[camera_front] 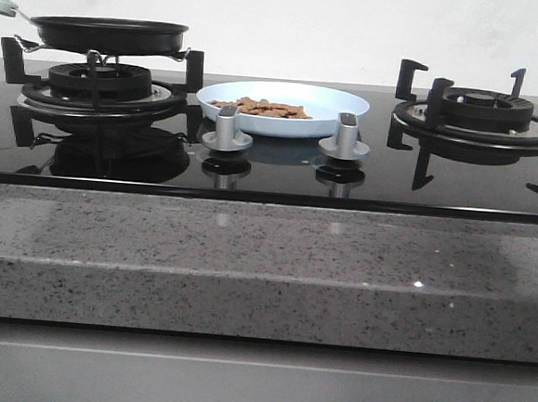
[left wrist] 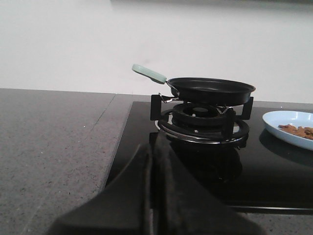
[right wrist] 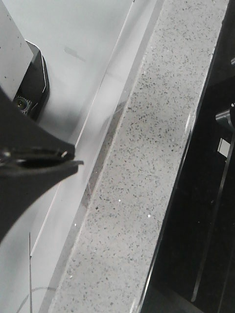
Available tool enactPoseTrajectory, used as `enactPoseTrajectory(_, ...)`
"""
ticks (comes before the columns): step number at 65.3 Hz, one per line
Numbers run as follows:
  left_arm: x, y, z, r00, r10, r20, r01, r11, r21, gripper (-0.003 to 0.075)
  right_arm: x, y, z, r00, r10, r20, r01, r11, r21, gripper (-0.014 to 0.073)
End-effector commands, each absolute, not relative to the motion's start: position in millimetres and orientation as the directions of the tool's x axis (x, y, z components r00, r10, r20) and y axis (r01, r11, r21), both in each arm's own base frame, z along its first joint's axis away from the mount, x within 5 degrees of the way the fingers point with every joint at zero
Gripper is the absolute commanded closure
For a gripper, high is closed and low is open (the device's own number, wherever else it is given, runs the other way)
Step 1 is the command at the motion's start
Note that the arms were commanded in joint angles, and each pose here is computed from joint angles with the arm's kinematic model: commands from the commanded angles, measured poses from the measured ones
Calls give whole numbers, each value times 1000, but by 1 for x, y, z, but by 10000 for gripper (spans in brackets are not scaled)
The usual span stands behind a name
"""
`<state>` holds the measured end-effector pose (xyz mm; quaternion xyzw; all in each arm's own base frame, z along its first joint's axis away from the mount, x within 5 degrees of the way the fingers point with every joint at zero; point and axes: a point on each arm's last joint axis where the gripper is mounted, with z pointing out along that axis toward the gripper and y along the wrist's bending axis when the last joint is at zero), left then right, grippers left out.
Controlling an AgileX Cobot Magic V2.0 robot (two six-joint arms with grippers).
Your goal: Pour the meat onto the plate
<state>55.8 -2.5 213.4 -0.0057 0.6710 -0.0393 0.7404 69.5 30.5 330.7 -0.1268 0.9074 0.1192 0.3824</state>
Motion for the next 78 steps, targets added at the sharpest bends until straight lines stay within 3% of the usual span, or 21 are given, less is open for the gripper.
enactPoseTrajectory(1, 53, -2, 223, 229, -81, -970, 61, 996, -69, 741, 73, 31, 342, -625, -120, -772, -323, 939, 116, 664)
enactPoseTrajectory(64, 52, -2, 224, 239, -82, -968, 62, 996, -69, 741, 73, 31, 342, -625, -120, -772, -323, 939, 116, 664)
enactPoseTrajectory(73, 52, -2, 224, 239, -82, -968, 62, 996, -69, 741, 67, 26, 345, -518, -84, -851, -295, 952, 85, 664)
enactPoseTrajectory(78, 52, -2, 224, 239, -82, -968, 62, 996, -69, 741, 65, 21, 342, -387, -29, -922, -247, 966, 73, 664)
